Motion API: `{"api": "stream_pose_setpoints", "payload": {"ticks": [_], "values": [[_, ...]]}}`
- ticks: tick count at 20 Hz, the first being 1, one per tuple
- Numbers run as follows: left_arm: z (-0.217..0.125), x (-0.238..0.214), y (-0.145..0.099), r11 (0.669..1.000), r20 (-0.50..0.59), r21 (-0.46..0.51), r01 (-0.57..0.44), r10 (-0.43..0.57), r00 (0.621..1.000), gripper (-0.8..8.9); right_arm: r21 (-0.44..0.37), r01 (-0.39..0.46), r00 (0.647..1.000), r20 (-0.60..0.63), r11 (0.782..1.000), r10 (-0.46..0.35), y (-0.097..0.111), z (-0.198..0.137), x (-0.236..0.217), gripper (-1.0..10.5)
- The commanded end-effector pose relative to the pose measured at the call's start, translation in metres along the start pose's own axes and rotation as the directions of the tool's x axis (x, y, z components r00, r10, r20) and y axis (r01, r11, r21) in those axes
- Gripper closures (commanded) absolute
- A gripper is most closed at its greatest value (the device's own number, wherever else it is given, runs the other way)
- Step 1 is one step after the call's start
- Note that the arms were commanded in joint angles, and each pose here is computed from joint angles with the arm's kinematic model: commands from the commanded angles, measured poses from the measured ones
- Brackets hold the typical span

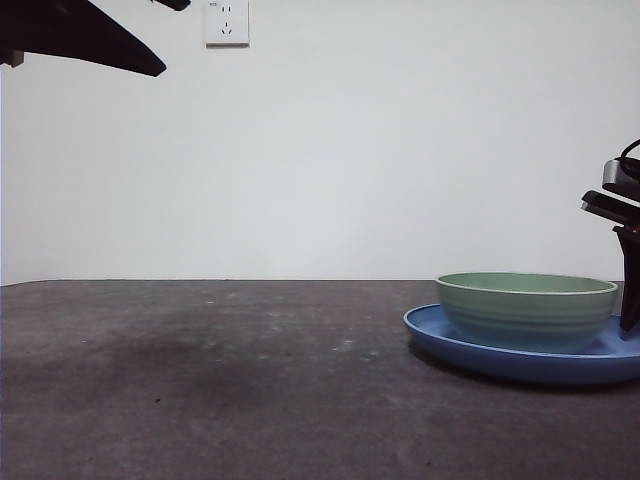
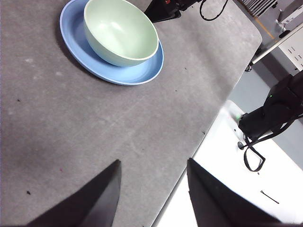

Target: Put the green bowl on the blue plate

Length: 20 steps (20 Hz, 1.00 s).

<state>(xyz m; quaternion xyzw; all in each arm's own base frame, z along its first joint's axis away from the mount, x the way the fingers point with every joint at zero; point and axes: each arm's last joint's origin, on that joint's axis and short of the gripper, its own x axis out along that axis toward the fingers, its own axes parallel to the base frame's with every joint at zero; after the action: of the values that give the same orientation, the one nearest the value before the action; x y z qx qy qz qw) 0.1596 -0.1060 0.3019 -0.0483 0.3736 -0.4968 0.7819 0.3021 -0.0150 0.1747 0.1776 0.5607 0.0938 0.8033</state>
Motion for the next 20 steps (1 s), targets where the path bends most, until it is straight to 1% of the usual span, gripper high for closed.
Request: {"api": "stream_pose_setpoints", "payload": {"ticks": [1, 4, 9, 10, 12, 13, 15, 20], "values": [[0.002, 0.001, -0.001, 1.000, 0.004, 0.017, 0.009, -0.009, 1.000, 5.91, -0.010, 0.012, 1.000, 0.000, 1.000, -0.012, -0.001, 0.004, 0.002, 9.0], [0.002, 0.001, -0.001, 1.000, 0.004, 0.017, 0.009, -0.009, 1.000, 5.91, -0.008, 0.047, 0.999, -0.003, 0.999, -0.047, -0.002, 0.003, 0.002, 9.2], [0.002, 0.001, -0.001, 1.000, 0.004, 0.017, 0.009, -0.009, 1.000, 5.91, -0.012, 0.048, 0.999, -0.002, 0.999, -0.048, -0.002, 0.003, 0.002, 9.3], [0.002, 0.001, -0.001, 1.000, 0.004, 0.017, 0.009, -0.009, 1.000, 5.91, -0.012, 0.038, 0.999, -0.003, 0.999, -0.038, -0.002, 0.003, 0.002, 9.3], [0.002, 0.001, -0.001, 1.000, 0.004, 0.017, 0.009, -0.009, 1.000, 5.91, -0.011, -0.009, 1.000, -0.001, 1.000, 0.009, 0.000, 0.003, 0.000, 9.3], [0.002, 0.001, -0.001, 1.000, 0.004, 0.016, 0.009, -0.009, 1.000, 5.91, -0.011, -0.011, 1.000, 0.007, 1.000, 0.011, 0.001, 0.003, -0.002, 9.3], [0.002, 0.001, -0.001, 1.000, 0.001, 0.015, 0.009, -0.009, 1.000, 5.91, -0.019, -0.017, 0.999, 0.032, 1.000, 0.018, 0.004, 0.004, -0.010, 9.3], [0.002, 0.001, -0.001, 1.000, -0.001, 0.013, 0.009, -0.009, 1.000, 5.91, -0.025, -0.094, 0.989, 0.111, 0.995, 0.096, 0.017, 0.003, -0.037, 9.3]]}}
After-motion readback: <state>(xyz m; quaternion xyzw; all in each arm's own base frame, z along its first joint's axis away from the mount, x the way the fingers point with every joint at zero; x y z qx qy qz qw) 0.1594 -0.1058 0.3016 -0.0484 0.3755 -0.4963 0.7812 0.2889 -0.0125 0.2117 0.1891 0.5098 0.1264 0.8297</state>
